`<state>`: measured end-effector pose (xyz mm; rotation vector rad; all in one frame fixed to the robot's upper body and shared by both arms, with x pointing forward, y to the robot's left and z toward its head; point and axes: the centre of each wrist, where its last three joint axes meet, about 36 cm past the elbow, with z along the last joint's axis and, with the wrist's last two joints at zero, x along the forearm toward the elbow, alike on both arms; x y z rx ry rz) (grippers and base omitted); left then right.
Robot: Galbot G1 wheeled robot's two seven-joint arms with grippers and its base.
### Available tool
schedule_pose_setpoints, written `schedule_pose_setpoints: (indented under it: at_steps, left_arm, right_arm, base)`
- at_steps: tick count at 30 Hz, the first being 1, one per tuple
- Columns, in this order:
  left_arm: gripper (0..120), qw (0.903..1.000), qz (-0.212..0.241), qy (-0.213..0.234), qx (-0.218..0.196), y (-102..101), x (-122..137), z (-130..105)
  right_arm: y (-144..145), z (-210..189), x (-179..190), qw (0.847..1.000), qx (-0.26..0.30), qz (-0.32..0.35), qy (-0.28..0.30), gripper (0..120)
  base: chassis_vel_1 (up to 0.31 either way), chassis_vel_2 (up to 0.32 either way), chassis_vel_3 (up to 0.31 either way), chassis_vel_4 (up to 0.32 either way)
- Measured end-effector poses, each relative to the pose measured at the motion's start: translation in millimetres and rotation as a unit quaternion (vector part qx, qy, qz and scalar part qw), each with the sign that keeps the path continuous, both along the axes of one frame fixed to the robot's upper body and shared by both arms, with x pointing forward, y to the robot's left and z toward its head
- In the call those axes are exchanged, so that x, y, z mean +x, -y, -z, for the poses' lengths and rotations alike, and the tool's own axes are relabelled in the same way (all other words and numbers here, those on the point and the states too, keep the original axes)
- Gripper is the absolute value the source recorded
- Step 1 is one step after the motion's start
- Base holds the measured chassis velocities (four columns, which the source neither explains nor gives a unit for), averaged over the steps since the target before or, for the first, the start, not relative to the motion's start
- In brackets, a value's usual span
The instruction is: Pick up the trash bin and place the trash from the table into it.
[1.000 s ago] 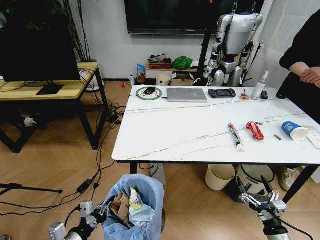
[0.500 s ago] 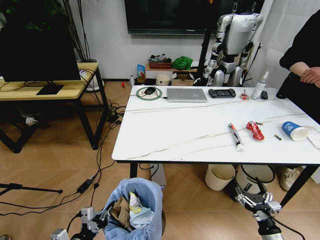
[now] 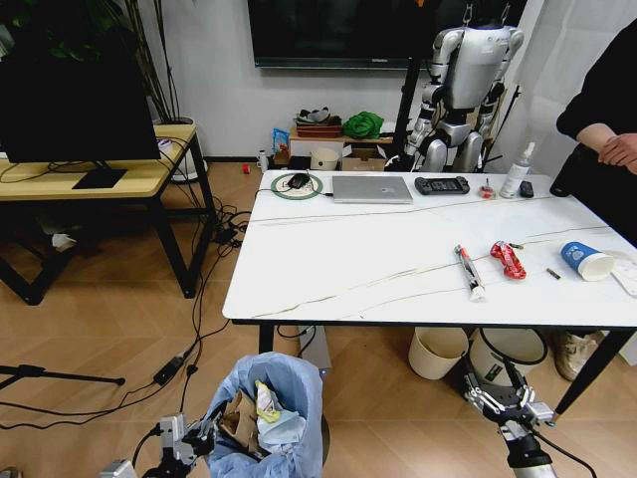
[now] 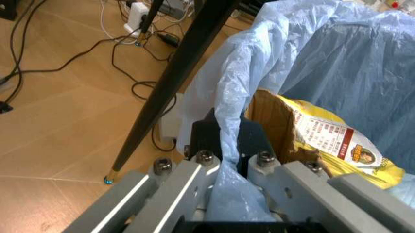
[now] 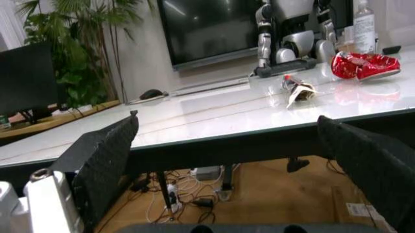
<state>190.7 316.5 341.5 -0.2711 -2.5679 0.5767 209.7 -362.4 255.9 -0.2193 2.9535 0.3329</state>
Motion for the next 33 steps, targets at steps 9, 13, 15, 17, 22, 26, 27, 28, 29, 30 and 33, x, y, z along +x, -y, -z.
schedule_pose_setpoints:
  at_steps: [9,13,15,17,22,26,27,28,29,30,33]
  left_arm:
    - [0,1.0000,-0.001,0.001,-0.001,1.1,-0.2,-1.0]
    - [0,1.0000,-0.001,0.002,-0.002,2.2,-0.3,-1.5]
    - [0,1.0000,0.000,0.002,-0.002,3.0,-0.4,-1.4]
    - [0,1.0000,-0.001,0.002,-0.003,3.7,-0.5,-1.2]
    - [0,1.0000,-0.001,0.001,-0.003,4.6,-0.6,-1.0]
    - [0,1.0000,-0.001,0.001,-0.004,5.1,-0.5,-0.9]
    - [0,1.0000,-0.001,0.001,-0.004,5.2,-0.5,-0.9]
    - [0,1.0000,-0.001,0.001,-0.004,5.3,-0.5,-0.9]
    - [0,1.0000,-0.001,0.001,-0.004,5.4,-0.5,-0.9]
    - [0,1.0000,-0.001,0.001,-0.004,5.4,-0.5,-0.9]
    - [0,1.0000,-0.001,0.001,-0.004,5.8,-0.5,-0.7]
  right_arm:
    - [1.4,1.8,-2.0,1.000,0.005,0.000,0.001,100]
    - [2.1,1.9,-2.6,1.000,0.006,0.001,0.002,100]
    - [2.5,2.1,-2.9,1.000,0.007,0.002,0.003,100]
    - [2.7,2.7,-3.3,1.000,0.008,0.002,0.002,100]
    - [3.0,3.6,-3.8,1.000,0.010,0.002,0.003,100]
    - [3.1,3.9,-4.0,1.000,0.011,0.002,0.003,100]
    - [3.3,3.9,-4.1,1.000,0.011,0.002,0.003,100]
    - [3.4,3.9,-4.2,1.000,0.011,0.002,0.003,100]
    - [3.5,4.0,-4.3,1.000,0.011,0.002,0.003,100]
    - [3.5,4.0,-4.3,1.000,0.011,0.002,0.003,100]
    - [4.0,4.4,-4.9,1.000,0.012,0.003,0.003,100]
  base:
    - [0.000,0.000,0.000,0.000]
    - [0.000,0.000,0.000,0.000]
    - [0.000,0.000,0.000,0.000]
    - [0.000,0.000,0.000,0.000]
    - [0.000,0.000,0.000,0.000]
    - [-0.019,-0.021,0.034,0.020]
    - [-0.040,-0.050,0.040,0.051]
    - [-0.058,-0.047,0.040,0.035]
    - [-0.058,-0.072,0.044,0.035]
    - [-0.058,-0.072,0.044,0.035]
    - [-0.065,-0.071,0.046,0.064]
